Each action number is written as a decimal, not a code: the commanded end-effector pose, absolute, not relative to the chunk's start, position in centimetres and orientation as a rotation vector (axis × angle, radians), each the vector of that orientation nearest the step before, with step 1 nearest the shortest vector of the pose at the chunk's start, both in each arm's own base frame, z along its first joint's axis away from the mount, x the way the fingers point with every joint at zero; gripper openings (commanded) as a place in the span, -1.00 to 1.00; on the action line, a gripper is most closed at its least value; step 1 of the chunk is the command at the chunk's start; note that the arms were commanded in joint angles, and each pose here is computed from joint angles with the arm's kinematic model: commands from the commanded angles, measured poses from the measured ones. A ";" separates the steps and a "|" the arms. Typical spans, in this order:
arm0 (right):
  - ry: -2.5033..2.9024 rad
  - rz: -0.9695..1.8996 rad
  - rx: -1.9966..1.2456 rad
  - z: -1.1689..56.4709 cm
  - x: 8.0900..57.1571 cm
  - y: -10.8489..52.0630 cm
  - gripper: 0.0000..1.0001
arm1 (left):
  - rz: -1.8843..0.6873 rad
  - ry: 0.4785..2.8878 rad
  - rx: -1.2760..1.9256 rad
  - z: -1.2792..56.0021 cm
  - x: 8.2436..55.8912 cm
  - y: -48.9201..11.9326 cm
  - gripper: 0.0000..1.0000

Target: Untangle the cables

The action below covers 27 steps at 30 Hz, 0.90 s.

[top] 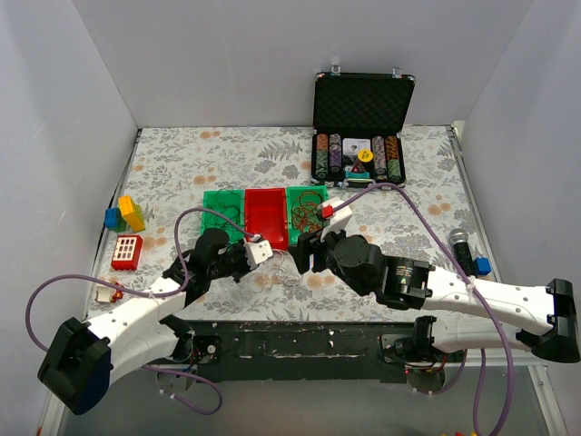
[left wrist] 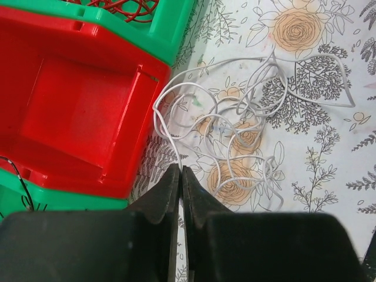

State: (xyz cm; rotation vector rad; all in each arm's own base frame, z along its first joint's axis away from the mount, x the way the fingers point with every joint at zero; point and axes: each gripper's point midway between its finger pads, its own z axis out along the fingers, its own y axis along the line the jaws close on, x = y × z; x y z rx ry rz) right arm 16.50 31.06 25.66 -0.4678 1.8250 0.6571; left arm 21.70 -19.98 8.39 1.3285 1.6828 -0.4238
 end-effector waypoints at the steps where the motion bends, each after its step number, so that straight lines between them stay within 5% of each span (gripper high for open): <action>1: 1.793 0.693 -0.422 27.0 16.6 30.8 0.44 | -0.448 1.629 1.307 9.9 22.1 -20.7 -1.00; 17: 1.696 0.815 -0.436 27.6 15.8 31.1 0.94 | -0.730 1.396 1.082 30.0 19.9 -23.6 -1.00; 27: 1.689 0.865 -0.561 25.5 15.6 36.9 0.97 | -0.733 1.283 1.067 35.8 19.0 -23.4 -1.00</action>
